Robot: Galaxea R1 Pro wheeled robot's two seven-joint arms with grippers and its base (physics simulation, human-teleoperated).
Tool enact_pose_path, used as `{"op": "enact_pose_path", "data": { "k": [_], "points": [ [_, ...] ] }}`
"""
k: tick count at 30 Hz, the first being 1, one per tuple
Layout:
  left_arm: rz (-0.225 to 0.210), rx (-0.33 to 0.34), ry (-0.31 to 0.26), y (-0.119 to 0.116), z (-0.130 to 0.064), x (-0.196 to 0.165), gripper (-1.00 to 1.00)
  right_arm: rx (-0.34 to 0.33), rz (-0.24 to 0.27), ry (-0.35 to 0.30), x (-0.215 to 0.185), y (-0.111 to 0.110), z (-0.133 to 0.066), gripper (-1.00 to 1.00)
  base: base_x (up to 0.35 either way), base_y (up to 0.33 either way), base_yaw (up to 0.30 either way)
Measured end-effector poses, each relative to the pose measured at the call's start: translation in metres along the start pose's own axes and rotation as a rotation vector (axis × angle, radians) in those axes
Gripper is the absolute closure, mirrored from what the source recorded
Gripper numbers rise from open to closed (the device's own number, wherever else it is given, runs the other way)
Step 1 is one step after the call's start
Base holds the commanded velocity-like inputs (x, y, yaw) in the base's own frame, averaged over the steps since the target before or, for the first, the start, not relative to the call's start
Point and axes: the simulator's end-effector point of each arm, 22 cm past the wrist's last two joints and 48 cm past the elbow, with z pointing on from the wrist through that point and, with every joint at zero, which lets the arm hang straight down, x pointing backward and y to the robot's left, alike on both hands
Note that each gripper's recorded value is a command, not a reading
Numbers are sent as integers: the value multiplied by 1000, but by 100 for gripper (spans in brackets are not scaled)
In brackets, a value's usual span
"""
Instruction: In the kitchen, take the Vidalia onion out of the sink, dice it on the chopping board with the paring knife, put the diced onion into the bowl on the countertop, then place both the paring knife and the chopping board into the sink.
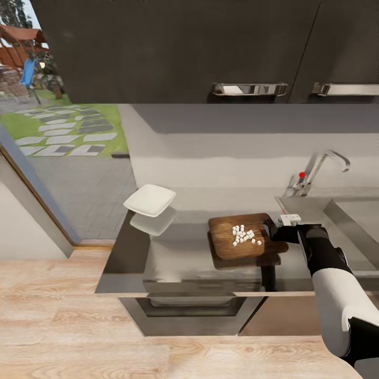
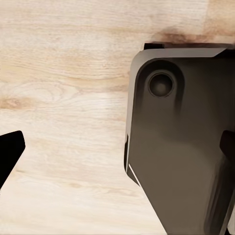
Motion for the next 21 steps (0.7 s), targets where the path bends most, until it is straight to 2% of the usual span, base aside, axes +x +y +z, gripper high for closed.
{"op": "enact_pose_path", "data": {
  "k": [21],
  "points": [
    [-6,1,-33,0,-1,-13,-100,2,-5,-32,-16,0,-16,100,0,272,0]
  ]
}}
